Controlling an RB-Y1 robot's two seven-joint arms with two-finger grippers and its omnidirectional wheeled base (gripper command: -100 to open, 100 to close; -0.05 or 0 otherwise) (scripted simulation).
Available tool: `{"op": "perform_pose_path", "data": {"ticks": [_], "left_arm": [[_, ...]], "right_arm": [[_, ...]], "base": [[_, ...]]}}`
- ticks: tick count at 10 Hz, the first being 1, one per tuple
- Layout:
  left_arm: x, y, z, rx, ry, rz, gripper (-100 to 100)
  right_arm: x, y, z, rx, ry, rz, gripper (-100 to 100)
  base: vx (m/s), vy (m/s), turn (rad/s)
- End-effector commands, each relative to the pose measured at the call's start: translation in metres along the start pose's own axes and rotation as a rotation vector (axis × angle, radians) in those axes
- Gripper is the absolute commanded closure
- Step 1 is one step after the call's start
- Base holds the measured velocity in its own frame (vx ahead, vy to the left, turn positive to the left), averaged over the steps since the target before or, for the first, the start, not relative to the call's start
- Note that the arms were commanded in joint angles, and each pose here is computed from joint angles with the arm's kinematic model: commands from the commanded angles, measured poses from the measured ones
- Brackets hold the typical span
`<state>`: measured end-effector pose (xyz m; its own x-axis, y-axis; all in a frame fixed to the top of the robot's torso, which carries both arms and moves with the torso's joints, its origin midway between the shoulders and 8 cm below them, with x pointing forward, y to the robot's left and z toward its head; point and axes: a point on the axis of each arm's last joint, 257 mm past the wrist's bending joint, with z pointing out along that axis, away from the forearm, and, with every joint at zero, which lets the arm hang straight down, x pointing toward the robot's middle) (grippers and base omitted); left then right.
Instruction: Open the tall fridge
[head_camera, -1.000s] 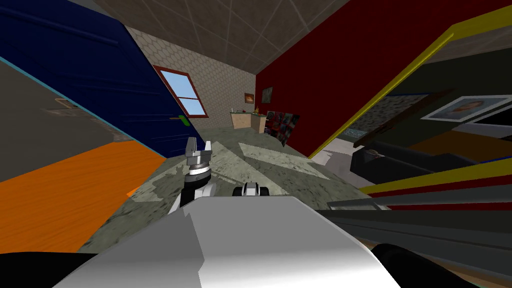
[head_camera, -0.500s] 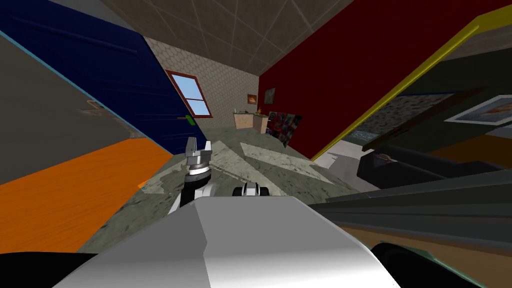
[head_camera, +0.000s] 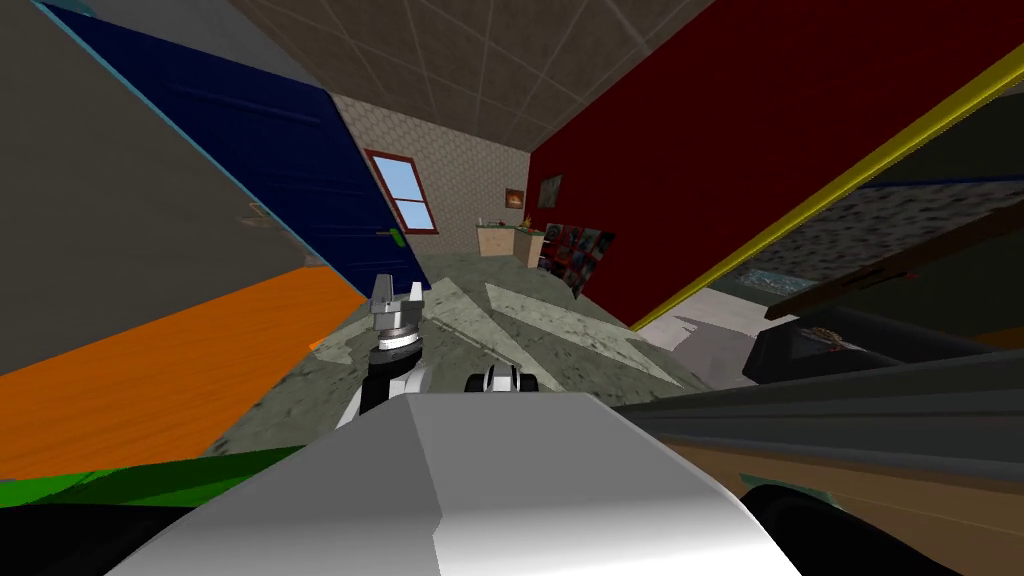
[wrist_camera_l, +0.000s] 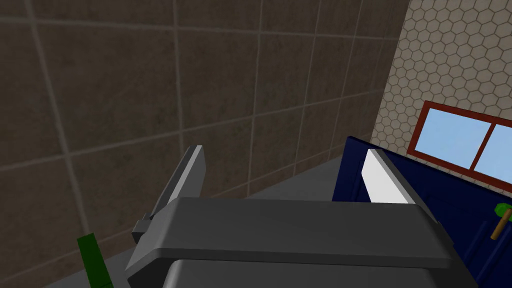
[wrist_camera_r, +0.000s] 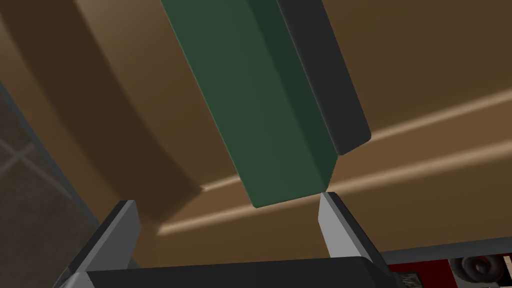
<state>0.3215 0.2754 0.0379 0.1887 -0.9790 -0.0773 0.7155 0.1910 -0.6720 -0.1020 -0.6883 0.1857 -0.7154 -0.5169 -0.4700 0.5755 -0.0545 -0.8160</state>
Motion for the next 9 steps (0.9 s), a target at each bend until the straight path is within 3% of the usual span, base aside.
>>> {"op": "perform_pose_path", "data": {"ticks": [1, 5, 9], "left_arm": [[0.000, 0.000, 0.000, 0.000, 0.000, 0.000, 0], [0.000, 0.000, 0.000, 0.000, 0.000, 0.000, 0], [0.000, 0.000, 0.000, 0.000, 0.000, 0.000, 0]], "right_arm": [[-0.056, 0.011, 0.010, -0.025, -0.140, -0.062, -100], [-0.141, 0.025, 0.009, -0.048, -0.371, -0.171, -100], [-0.225, 0.041, -0.009, -0.053, -0.619, -0.289, -100]], "base": [[-0.120, -0.221, 0.264], [-0.118, -0.220, 0.269], [-0.129, -0.243, 0.283]]}}
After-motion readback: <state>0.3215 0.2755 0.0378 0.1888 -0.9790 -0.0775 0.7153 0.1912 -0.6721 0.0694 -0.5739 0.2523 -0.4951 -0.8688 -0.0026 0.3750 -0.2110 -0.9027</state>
